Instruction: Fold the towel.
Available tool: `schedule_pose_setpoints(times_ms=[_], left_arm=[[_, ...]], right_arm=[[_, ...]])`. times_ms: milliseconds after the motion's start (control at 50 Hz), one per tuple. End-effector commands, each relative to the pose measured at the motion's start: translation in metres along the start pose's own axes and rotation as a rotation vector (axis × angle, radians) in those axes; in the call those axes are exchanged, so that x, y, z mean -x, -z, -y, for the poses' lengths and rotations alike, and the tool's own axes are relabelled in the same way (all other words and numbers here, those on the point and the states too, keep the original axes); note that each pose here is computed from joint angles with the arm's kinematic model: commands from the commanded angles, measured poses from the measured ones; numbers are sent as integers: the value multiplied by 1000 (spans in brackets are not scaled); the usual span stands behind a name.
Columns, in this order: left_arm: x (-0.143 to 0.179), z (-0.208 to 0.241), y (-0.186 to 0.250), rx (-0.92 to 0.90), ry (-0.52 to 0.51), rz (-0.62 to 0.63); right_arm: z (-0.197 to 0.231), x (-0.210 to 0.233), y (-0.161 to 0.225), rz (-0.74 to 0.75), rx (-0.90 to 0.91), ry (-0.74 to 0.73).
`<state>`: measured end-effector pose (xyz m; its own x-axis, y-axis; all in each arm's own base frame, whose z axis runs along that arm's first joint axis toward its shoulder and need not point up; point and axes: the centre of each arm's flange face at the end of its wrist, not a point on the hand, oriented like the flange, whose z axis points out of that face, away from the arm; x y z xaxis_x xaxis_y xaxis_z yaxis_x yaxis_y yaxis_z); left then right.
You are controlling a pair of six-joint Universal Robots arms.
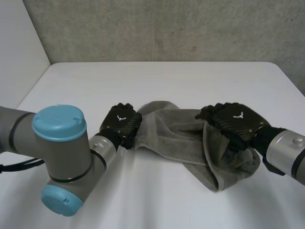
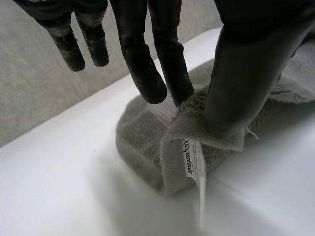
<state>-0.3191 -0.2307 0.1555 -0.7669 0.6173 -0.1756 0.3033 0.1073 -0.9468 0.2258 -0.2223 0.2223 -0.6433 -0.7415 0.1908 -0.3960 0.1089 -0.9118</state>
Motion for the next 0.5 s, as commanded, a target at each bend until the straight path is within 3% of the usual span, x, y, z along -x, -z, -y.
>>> schedule_pose_setpoints(times_ms=[20, 500], left_arm=[[-3, -16, -10, 36, 0, -6], [-9, -25, -15, 40, -3, -22]], right_arm=[[-16, 7, -7, 36, 49, -30], [-22, 11, -7, 48, 67, -41]])
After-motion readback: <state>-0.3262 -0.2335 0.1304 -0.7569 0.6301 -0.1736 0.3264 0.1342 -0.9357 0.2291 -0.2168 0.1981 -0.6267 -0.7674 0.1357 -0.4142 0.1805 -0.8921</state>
